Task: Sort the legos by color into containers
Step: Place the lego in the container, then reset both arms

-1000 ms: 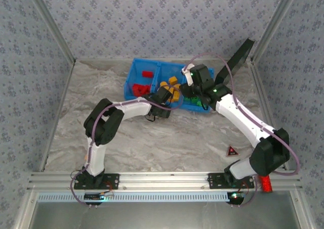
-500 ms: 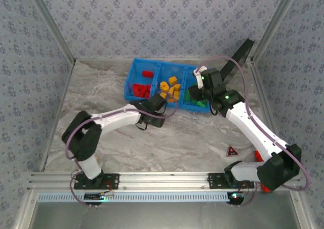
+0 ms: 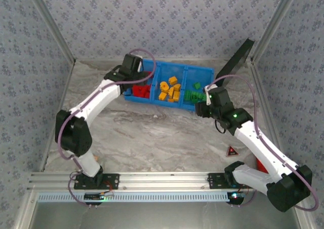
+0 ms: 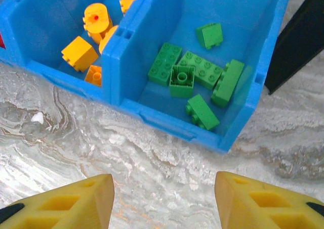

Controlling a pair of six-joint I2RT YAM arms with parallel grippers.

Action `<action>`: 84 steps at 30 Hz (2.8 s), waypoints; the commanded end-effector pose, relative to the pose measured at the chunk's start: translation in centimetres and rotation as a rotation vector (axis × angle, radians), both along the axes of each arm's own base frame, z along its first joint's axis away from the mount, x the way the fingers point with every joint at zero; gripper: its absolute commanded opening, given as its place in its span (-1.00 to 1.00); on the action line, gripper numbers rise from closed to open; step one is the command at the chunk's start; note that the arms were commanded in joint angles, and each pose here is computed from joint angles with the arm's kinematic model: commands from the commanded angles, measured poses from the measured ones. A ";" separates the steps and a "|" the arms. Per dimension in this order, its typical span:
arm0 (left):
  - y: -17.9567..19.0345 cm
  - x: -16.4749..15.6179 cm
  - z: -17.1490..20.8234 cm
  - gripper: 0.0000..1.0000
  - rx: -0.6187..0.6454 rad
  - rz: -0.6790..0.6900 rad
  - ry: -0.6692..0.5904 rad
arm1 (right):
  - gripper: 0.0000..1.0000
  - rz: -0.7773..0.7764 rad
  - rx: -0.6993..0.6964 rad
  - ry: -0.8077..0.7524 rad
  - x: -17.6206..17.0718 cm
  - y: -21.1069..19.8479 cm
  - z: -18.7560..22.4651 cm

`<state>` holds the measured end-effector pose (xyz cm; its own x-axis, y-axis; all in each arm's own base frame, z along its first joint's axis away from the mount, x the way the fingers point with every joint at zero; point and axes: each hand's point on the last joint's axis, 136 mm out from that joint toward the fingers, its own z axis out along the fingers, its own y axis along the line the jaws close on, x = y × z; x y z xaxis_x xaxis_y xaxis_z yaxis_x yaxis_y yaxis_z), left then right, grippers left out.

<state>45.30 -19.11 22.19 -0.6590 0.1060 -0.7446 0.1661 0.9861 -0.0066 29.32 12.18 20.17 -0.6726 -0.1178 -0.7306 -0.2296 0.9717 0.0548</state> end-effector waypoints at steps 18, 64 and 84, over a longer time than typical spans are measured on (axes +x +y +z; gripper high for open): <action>-3.0 9.7 -7.4 0.19 -0.221 0.098 0.092 | 0.14 -0.002 -0.018 0.083 0.2 0.0 -1.3; -5.1 5.3 -1.1 0.30 -0.705 -0.084 0.031 | 0.17 -0.037 -0.019 0.101 -2.5 -0.6 -1.8; 10.5 -8.6 0.2 0.97 -0.082 0.179 -0.245 | 1.00 -0.286 -0.130 -0.255 5.2 -8.2 -5.0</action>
<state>37.39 -14.04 24.96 -0.4897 -0.1478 -0.8593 0.1946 0.9421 -0.2729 32.11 5.18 14.04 -0.6258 -0.0530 -0.7781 0.0293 0.9954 -0.0913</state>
